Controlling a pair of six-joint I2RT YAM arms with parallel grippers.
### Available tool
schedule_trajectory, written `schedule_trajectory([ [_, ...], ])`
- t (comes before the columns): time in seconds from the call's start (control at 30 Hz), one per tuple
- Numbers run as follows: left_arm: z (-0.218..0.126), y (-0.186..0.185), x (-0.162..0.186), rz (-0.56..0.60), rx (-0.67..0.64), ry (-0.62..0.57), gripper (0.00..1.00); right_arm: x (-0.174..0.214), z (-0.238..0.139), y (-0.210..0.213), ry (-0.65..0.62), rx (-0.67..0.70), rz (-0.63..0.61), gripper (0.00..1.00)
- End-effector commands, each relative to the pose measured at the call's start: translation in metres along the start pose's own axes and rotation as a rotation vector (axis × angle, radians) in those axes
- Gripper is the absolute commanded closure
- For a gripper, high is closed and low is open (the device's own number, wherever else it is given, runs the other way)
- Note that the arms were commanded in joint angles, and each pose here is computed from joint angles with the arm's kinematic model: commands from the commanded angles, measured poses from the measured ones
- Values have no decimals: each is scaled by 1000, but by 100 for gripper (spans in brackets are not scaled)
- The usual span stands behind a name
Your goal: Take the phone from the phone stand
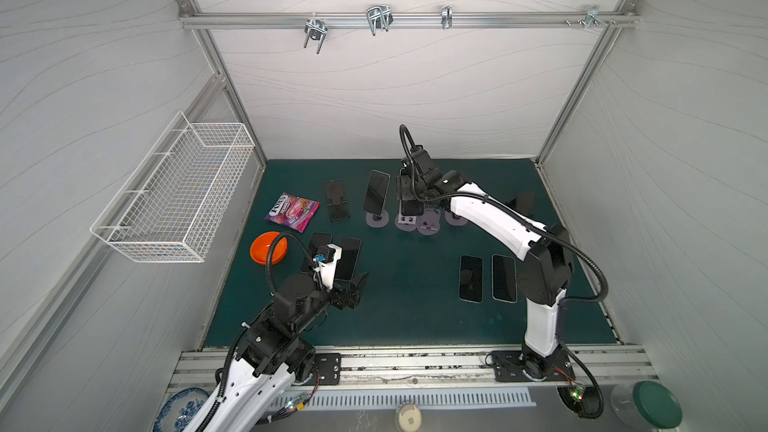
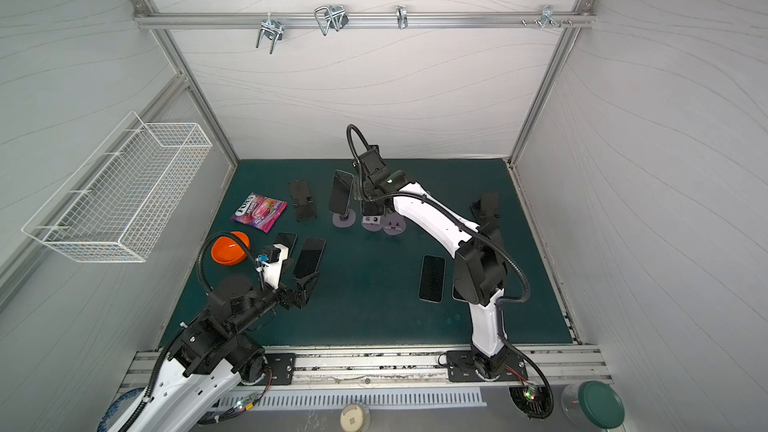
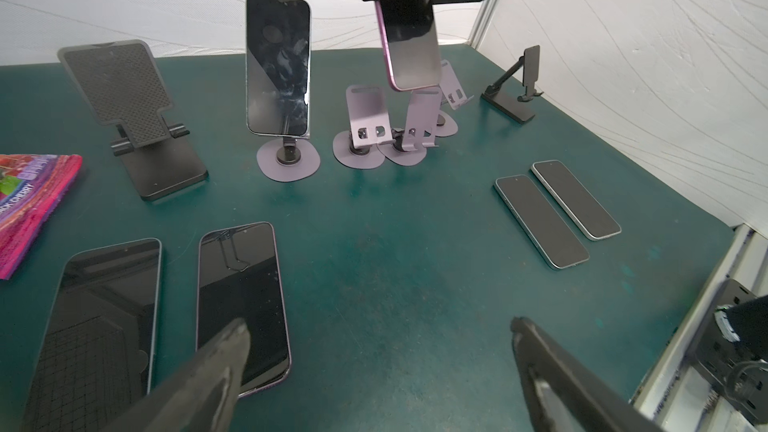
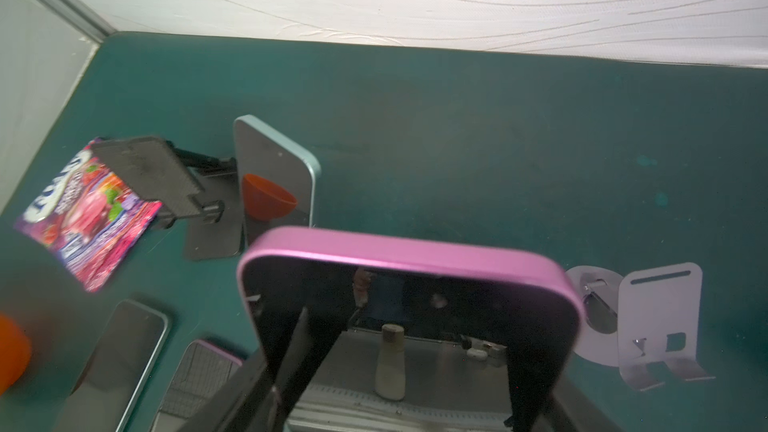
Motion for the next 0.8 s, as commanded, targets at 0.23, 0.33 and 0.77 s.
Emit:
schedule_trajectory([
  [0.23, 7, 0, -5, 42, -3, -42, 1, 12, -58, -7, -12, -140, 6, 36],
  [0.33, 12, -1, -6, 57, 3, -14, 1, 25, -67, -15, 8, -145, -3, 36],
  [0.77, 18, -1, -17, 5, -24, -30, 3, 73, -99, -51, 94, -144, -35, 36],
])
Point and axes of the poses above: each gripper's point midway between its finger pads, its own z axis out along the fingers, its own y axis along the line the jaws close on, x = y × z, the point moved 8 cm from there along -z, back along the fingers, and after that the axes turned 4 degrees about -z, right-handed, at the moved point
